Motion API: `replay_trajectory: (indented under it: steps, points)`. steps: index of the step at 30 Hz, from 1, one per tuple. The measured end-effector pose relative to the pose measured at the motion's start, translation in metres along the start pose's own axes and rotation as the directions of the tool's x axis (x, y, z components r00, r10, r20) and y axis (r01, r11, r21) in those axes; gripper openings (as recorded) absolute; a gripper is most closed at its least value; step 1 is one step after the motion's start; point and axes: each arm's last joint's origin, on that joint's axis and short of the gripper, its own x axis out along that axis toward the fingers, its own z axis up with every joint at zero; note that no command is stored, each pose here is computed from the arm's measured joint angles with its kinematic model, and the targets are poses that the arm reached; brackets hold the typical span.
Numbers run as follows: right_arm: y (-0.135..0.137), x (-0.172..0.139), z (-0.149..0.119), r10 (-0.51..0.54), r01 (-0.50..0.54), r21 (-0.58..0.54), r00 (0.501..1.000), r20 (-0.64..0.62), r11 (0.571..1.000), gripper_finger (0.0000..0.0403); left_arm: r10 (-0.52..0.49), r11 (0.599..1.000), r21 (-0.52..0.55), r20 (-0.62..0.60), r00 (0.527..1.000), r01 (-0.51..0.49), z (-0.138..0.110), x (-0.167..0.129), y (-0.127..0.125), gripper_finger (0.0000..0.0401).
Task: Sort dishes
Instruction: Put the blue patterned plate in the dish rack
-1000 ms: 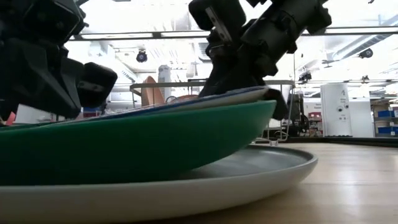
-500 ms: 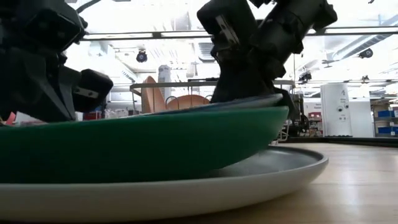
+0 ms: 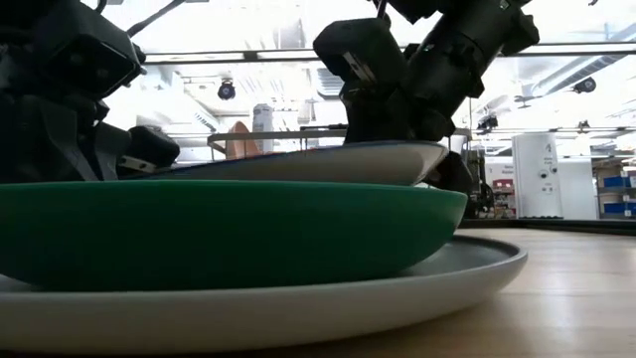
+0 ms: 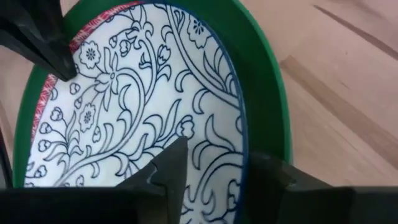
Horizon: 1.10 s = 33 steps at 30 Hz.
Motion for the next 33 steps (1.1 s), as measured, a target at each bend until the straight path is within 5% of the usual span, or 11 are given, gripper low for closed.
replay_trajectory:
  steps: [6,20,33]
  points:
    - [0.006,-0.005,0.006,0.034,-0.033,-0.020,0.998,0.052,0.999,0.0012,0.000,1.000,0.024,0.009,1.000,0.000,0.000,0.000,0.000,0.0000]
    - [0.013,-0.036,0.015,0.060,-0.035,-0.214,0.992,0.108,0.976,0.0001,-0.008,0.999,0.038,0.139,0.990,0.002,0.022,-0.023,-0.001,0.0000]
    - [0.027,-0.085,0.032,0.211,-0.069,-0.521,0.953,0.219,0.851,0.0001,-0.110,0.990,0.124,0.408,0.906,0.064,0.060,-0.088,-0.004,0.0000]
